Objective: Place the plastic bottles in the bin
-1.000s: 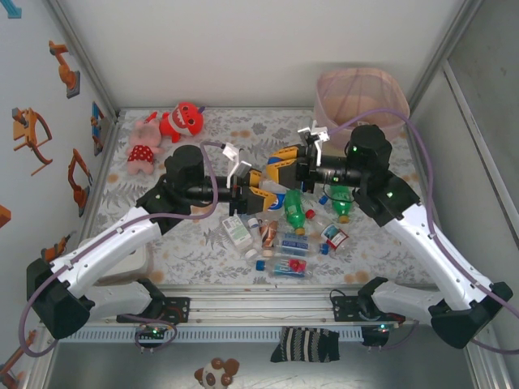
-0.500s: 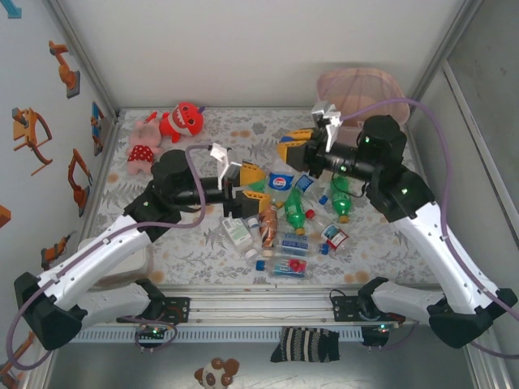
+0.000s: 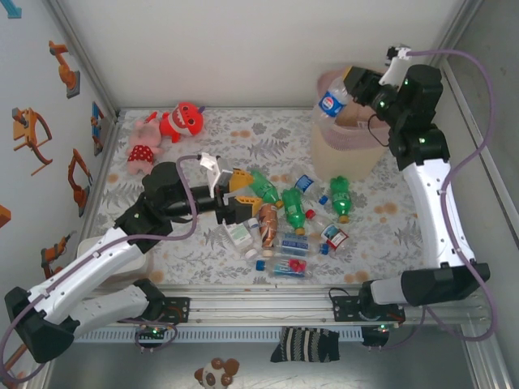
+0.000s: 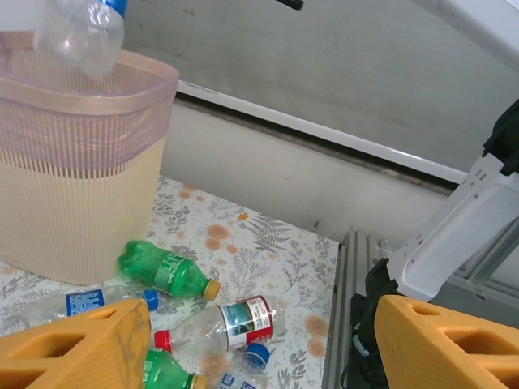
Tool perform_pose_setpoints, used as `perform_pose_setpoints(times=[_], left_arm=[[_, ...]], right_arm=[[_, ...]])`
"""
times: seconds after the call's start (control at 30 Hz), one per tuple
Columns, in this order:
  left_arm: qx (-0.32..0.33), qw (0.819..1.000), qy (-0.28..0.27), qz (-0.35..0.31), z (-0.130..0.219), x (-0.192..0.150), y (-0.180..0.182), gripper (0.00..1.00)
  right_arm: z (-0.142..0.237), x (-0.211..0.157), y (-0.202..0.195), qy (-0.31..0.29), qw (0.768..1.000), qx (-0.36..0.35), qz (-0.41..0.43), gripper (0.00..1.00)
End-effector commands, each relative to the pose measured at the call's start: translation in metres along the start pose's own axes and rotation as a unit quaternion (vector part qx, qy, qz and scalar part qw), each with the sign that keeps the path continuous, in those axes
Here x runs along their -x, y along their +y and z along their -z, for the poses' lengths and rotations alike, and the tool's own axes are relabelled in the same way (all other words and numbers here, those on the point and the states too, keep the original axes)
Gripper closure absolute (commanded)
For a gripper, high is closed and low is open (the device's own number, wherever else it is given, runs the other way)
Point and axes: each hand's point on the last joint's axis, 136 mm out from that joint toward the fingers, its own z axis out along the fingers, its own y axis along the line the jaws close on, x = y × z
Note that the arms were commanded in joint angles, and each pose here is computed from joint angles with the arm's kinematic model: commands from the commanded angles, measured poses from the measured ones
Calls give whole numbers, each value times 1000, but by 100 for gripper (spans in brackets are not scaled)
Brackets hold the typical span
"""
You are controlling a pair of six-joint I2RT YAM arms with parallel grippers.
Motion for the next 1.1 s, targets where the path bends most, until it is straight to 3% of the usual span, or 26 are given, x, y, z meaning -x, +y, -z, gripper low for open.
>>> perform_pose_setpoints(times=[0.0, 0.3, 0.5, 0.77, 1.07], left_arm=[[11, 1000, -10, 2, 5, 0, 0, 27], [27, 999, 5, 17, 9, -13, 4, 28], [40, 999, 8, 22, 13, -21, 7, 28], [47, 998, 4, 29, 16, -23, 8, 29], [64, 997, 5, 35, 20, -31, 12, 29]], right_arm=[[-3, 49, -24, -94, 994, -61, -15, 86], [-40, 54, -110, -139, 973, -181, -28, 86], [-72, 24, -141, -145, 973, -173, -55, 84], [-122, -33, -169, -106, 977, -136, -123, 83], [-155, -99, -209, -29, 973, -159, -165, 78]])
